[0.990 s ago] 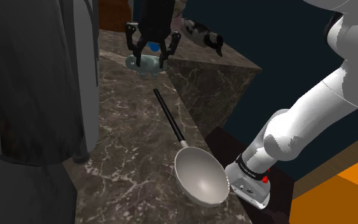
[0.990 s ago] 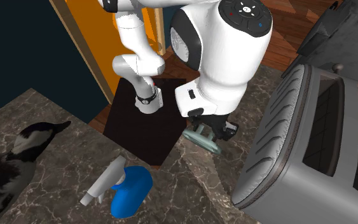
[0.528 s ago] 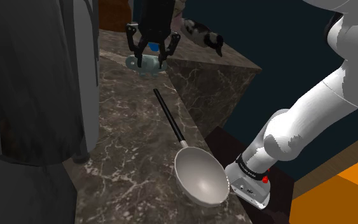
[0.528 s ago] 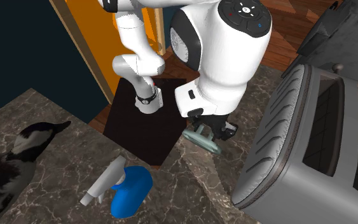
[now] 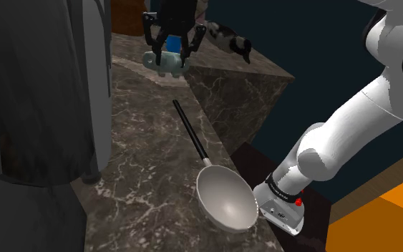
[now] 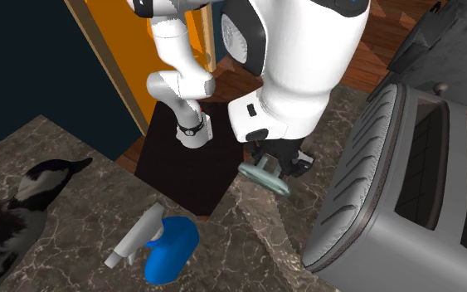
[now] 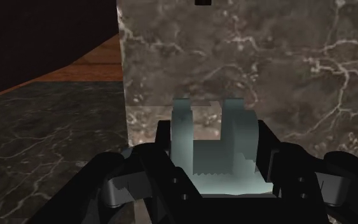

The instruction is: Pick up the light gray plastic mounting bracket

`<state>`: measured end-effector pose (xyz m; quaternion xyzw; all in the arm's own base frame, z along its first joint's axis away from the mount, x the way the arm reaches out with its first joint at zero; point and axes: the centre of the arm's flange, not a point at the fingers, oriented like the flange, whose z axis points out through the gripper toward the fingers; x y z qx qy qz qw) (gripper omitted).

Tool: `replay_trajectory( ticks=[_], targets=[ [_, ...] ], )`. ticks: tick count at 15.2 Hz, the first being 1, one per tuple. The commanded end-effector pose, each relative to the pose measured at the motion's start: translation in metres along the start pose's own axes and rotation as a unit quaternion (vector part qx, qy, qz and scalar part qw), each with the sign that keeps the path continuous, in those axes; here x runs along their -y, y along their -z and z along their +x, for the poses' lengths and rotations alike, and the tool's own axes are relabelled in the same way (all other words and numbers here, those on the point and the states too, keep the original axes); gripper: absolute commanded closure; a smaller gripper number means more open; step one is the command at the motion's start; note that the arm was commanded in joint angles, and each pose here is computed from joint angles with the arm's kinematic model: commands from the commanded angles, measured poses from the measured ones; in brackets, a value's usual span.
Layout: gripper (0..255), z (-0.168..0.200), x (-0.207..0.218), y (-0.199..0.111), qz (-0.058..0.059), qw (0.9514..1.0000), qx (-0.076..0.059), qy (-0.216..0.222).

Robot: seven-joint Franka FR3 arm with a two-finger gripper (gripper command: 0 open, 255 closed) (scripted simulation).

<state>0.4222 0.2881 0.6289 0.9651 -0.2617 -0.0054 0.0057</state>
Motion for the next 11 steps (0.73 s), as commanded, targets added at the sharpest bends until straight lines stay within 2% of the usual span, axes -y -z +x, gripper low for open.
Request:
replay_trajectory(
  ticks=[1, 9, 11],
  targets=[
    [255, 0.0, 0.0, 0.01, 0.0, 1.0, 0.0, 0.0],
    [255, 0.0, -0.001, 0.052, 0.0, 1.0, 0.0, 0.0],
    [255, 0.0, -0.001, 0.053, 0.0, 1.0, 0.0, 0.0]
  ],
)
